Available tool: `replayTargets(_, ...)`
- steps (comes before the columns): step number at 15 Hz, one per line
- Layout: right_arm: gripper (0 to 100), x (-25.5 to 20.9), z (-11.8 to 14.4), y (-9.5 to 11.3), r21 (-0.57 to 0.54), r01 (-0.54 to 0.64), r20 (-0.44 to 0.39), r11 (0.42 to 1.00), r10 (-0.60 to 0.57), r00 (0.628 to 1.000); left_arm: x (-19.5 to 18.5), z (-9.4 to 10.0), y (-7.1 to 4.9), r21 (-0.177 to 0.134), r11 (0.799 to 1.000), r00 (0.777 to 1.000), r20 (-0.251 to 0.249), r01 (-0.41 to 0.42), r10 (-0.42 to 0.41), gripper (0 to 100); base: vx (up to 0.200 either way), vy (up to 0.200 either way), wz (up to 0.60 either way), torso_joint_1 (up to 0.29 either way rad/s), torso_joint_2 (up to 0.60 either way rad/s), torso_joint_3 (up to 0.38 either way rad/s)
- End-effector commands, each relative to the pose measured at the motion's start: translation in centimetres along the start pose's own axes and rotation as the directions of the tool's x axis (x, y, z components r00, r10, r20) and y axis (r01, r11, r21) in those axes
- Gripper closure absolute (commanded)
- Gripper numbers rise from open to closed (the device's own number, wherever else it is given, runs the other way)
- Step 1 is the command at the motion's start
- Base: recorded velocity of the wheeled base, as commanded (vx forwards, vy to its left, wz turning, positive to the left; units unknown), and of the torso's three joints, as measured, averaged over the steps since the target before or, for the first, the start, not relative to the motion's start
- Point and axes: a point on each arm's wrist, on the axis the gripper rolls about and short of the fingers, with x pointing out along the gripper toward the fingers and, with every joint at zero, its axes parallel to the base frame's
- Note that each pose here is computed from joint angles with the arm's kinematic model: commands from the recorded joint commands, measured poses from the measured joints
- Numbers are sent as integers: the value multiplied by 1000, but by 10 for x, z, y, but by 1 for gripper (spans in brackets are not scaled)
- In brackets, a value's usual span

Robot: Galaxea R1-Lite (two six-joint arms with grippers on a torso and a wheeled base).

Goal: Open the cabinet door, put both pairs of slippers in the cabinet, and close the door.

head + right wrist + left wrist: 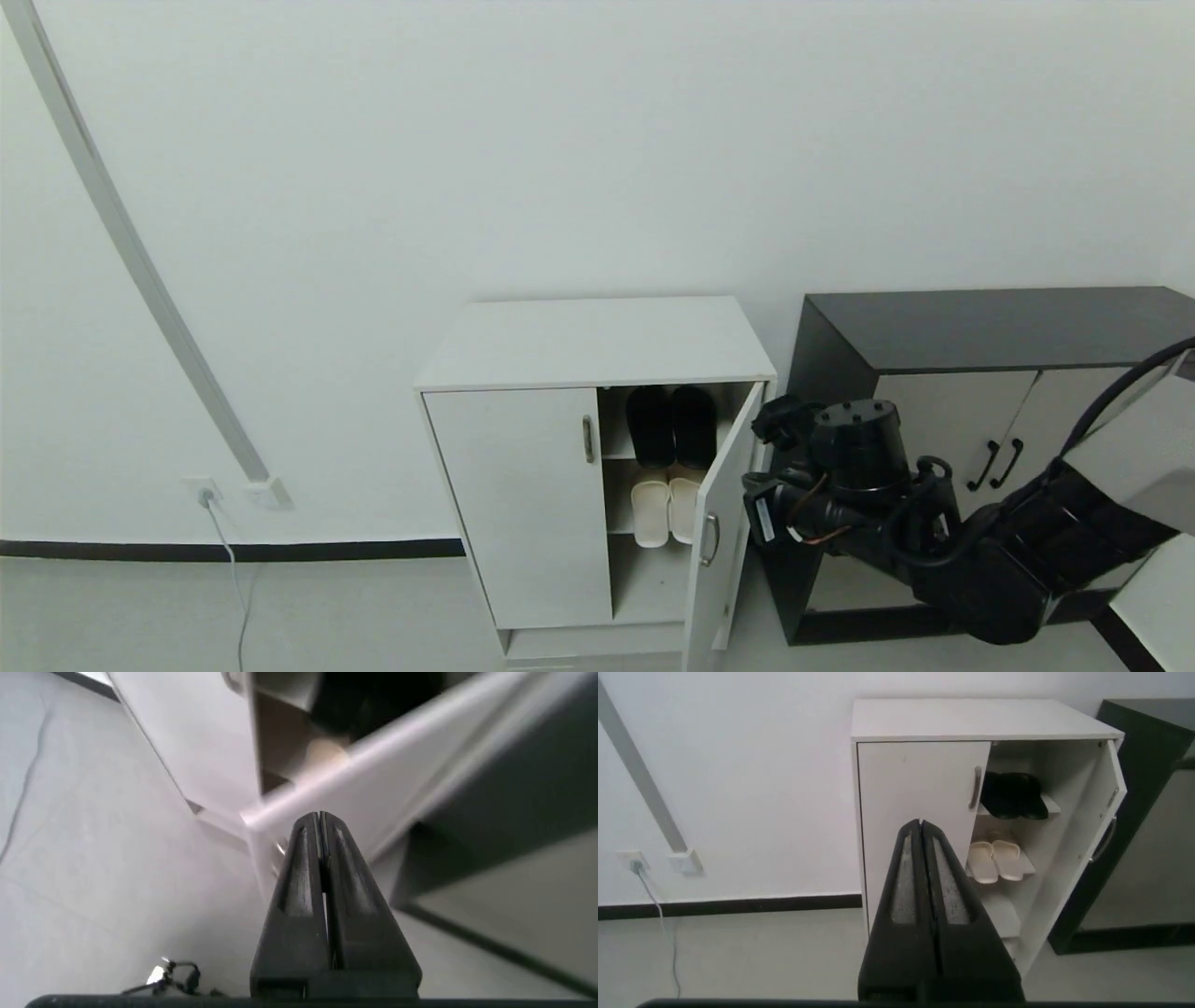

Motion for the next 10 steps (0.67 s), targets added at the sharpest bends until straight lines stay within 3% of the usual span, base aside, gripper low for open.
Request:
replayTargets(1, 100, -8, -14, -4, -2, 2, -50, 1000, -2, 999, 0, 0, 0, 0, 1000, 1000, -1, 1, -1, 100, 200, 0, 0, -12, 2, -2)
replayTargets(3, 100, -9, -23, -4, -5, 2, -82, 1000, -2, 997, 0, 0, 0, 0, 1000, 1000, -1, -1, 1, 100, 200, 0, 0, -5, -2, 2)
replayTargets(10, 100, 28, -27, 2, 3, -11, -91, 1000, 12, 996, 0, 0, 0, 0, 1000, 1000, 0, -1, 1, 100, 0, 0, 0, 0, 0, 0)
